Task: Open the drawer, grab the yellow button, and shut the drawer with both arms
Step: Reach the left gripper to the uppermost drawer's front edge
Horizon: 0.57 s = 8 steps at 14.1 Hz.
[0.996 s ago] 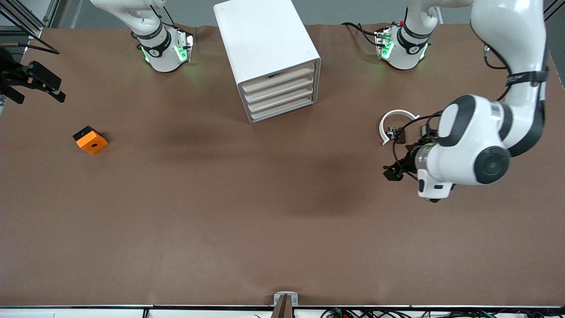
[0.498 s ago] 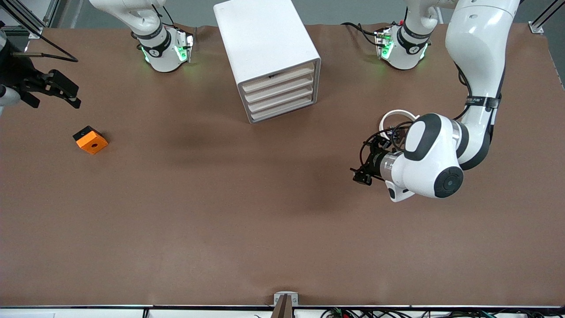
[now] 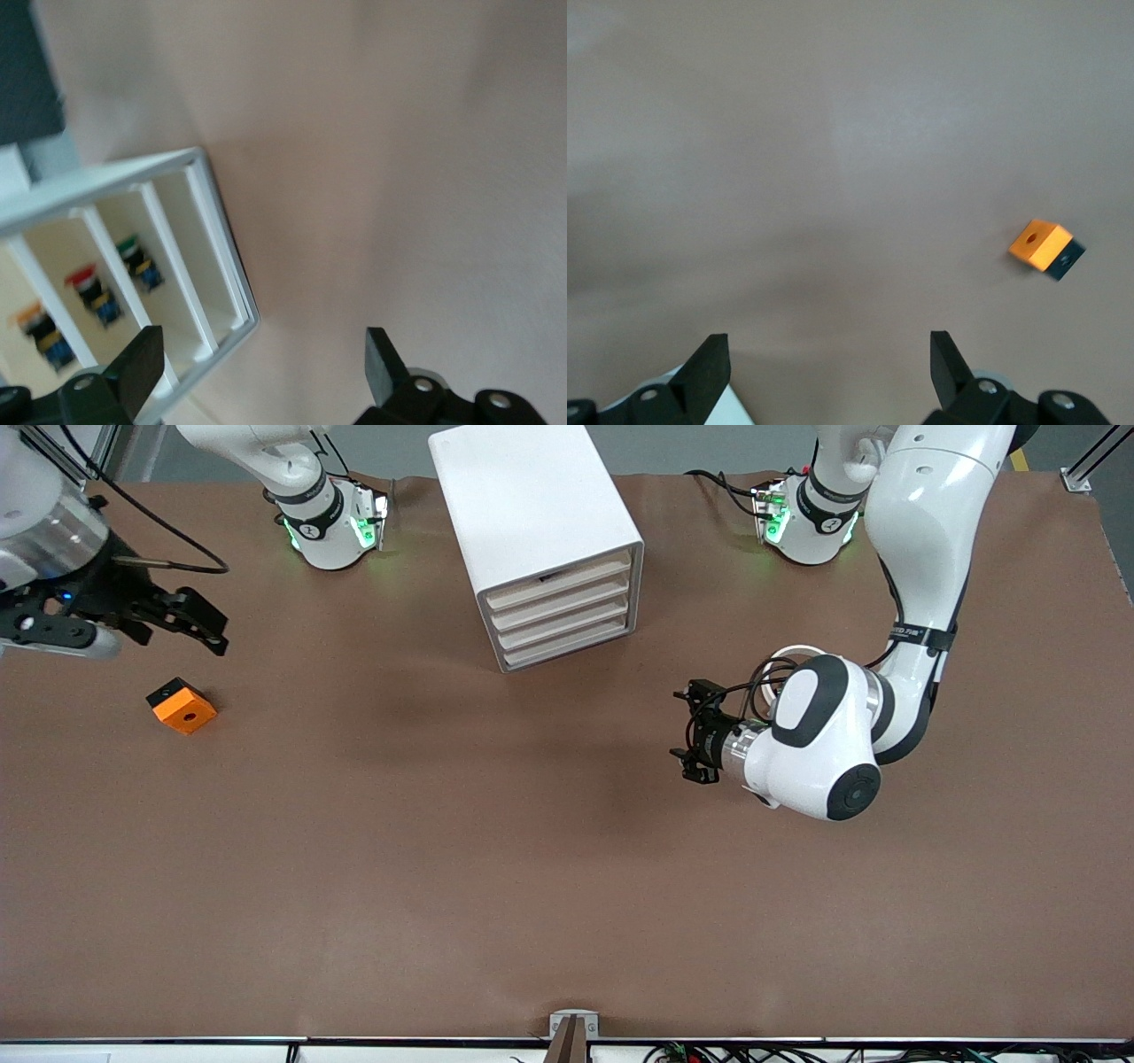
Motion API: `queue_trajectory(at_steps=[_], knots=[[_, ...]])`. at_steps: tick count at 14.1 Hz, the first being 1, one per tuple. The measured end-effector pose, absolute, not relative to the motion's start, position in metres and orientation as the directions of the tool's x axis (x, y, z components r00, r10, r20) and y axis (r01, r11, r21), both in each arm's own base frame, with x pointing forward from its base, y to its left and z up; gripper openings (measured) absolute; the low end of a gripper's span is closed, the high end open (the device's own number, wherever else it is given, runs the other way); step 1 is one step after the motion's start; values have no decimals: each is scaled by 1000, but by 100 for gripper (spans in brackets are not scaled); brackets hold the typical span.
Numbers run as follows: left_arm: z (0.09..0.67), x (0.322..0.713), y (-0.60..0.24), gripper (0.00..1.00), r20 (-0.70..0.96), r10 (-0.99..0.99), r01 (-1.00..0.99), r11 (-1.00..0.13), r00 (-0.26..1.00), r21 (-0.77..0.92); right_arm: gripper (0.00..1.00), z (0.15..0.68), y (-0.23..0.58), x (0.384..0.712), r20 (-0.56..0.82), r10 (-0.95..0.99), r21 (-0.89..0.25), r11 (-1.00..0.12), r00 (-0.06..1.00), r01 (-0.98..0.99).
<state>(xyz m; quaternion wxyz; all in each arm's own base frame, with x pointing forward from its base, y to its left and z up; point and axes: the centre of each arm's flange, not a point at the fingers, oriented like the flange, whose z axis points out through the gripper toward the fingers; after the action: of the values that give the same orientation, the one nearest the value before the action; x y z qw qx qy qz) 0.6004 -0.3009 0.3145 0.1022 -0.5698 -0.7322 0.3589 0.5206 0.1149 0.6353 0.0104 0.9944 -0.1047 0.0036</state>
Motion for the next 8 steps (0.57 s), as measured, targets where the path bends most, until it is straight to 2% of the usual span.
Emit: queue_trajectory(at_steps=[1,3,6,8], knots=[[308,595,-308,100,-210,904,722,140,-372,-678,100,633,130,518,5,-241,23,-970,970,-241],[295,571,-339,100,-131,917,659,166,-376,-734,100,626,159,514,-3,-298,29,-954,955,-297],[288,531,-382,100,-82,934,549,132,-347,-825,100,618,197,505,-10,-355,39,-934,935,-355],[286,521,-386,100,-95,924,452,89,-370,-888,100,610,219,501,-18,-369,49,-929,929,-368]])
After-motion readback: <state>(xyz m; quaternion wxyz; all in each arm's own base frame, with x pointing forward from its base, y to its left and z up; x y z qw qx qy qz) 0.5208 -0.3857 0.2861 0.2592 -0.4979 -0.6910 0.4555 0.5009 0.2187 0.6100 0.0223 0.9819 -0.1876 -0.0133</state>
